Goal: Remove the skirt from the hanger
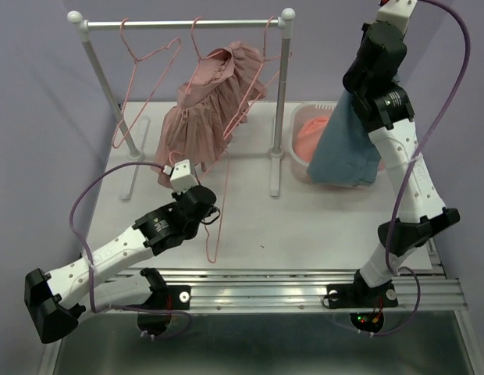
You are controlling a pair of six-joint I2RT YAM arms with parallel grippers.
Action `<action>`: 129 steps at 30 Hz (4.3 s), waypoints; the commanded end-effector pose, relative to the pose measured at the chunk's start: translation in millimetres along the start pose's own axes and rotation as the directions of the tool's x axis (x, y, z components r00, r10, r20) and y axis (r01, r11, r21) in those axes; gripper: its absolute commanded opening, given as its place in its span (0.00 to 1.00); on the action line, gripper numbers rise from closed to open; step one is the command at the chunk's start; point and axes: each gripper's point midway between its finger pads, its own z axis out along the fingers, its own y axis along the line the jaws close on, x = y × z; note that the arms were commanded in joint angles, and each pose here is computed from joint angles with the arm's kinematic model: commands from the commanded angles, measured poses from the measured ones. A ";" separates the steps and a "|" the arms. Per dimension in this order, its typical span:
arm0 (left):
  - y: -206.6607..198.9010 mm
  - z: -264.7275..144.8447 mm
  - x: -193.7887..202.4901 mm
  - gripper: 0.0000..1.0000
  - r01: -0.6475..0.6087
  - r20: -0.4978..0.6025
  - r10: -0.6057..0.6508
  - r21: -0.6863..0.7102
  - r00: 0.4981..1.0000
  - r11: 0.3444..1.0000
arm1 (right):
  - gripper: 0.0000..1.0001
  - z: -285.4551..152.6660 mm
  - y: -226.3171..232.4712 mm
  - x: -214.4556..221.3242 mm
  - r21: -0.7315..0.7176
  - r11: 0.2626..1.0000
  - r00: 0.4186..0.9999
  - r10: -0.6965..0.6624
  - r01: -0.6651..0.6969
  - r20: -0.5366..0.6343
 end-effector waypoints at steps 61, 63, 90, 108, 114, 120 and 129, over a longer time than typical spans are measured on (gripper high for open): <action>-77.4 -37.4 -210.2 0.00 -0.370 0.478 0.360 -0.077 0.801 0.926 | 1.00 -64.0 -4.3 182.8 -0.487 0.805 0.907 0.142 -0.339 -0.396; -79.3 -26.6 -222.5 0.00 -0.394 0.476 0.397 -0.111 0.785 0.912 | 1.00 -69.9 -8.8 171.2 -0.498 0.797 0.914 0.160 -0.343 -0.374; -188.6 27.2 -352.3 0.00 -0.346 0.638 0.413 -0.235 0.650 0.908 | 1.00 -78.8 -33.3 150.1 -0.464 0.817 0.931 0.231 -0.342 -0.281; -184.1 74.0 -321.7 0.27 -0.383 0.559 0.408 -0.168 0.722 0.908 | 1.00 -84.9 -32.0 147.9 -0.479 0.798 0.924 0.252 -0.366 -0.288; -188.5 34.8 -325.6 0.68 -0.398 0.588 0.341 -0.036 0.734 0.917 | 1.00 -89.2 -29.1 144.7 -0.500 0.779 0.921 0.260 -0.378 -0.292; -189.2 1.0 -317.3 0.83 -0.401 0.586 0.285 0.075 0.759 0.913 | 1.00 -93.5 -28.1 142.7 -0.513 0.766 0.917 0.264 -0.387 -0.298; -150.6 -30.7 -317.5 0.99 -0.329 0.581 0.231 0.067 0.780 0.942 | 1.00 -98.5 -23.1 143.9 -0.540 0.744 0.914 0.259 -0.395 -0.312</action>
